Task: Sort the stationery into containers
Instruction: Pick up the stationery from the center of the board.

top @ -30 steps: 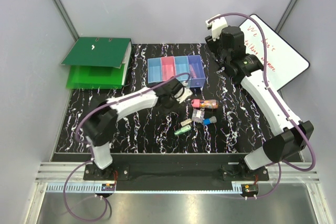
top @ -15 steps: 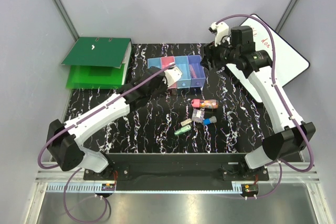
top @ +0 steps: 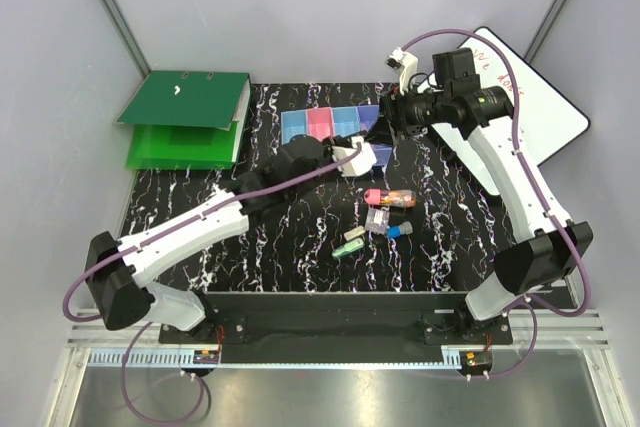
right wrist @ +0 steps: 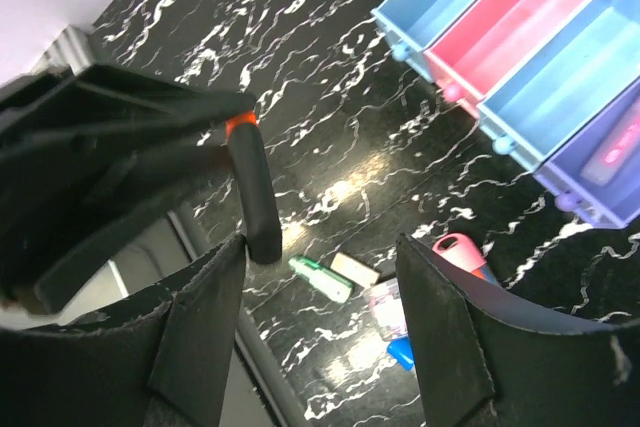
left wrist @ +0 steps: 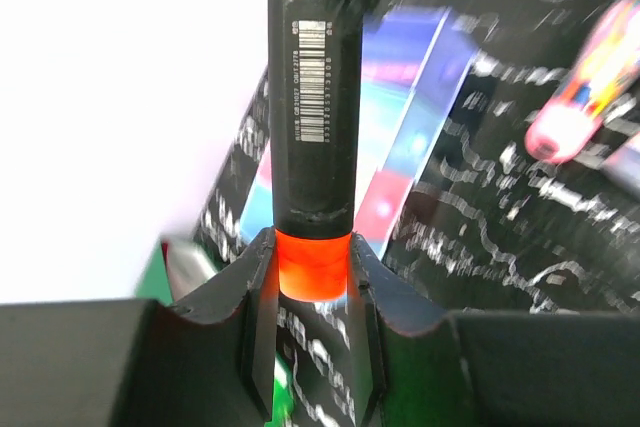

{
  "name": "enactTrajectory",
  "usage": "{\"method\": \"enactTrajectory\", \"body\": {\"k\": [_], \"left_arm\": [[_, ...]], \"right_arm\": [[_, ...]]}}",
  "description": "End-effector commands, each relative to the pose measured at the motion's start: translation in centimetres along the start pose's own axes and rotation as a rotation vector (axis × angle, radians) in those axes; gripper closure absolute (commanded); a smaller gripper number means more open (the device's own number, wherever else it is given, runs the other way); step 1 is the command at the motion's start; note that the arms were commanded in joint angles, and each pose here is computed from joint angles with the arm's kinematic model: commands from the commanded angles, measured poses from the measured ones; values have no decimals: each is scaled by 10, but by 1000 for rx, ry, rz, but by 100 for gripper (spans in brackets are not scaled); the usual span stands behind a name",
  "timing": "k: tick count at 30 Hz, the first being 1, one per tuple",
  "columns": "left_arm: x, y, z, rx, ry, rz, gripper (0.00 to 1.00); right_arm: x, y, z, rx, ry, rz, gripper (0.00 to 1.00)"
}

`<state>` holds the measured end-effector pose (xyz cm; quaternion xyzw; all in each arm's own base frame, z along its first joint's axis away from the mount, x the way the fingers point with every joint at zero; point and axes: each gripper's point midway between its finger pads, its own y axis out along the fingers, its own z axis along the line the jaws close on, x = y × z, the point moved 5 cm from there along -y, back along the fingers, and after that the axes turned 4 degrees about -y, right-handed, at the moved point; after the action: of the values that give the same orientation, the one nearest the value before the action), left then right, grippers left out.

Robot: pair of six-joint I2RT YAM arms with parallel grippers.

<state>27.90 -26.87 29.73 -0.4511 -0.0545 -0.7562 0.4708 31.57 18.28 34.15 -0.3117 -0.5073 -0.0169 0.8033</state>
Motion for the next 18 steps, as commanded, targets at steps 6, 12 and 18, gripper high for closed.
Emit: {"method": "enactTrajectory", "body": {"k": [6,12,18], "left_arm": [[46,-3,-3,-9,51,-184,100],[48,0,-5,-9,54,-189,100],[50,4,-7,-9,54,-193,100]], "right_arm": [[17,-10,14,47,-55,-44,32],[14,-8,13,47,-48,-37,44],[16,-9,16,38,-51,-43,73]]}}
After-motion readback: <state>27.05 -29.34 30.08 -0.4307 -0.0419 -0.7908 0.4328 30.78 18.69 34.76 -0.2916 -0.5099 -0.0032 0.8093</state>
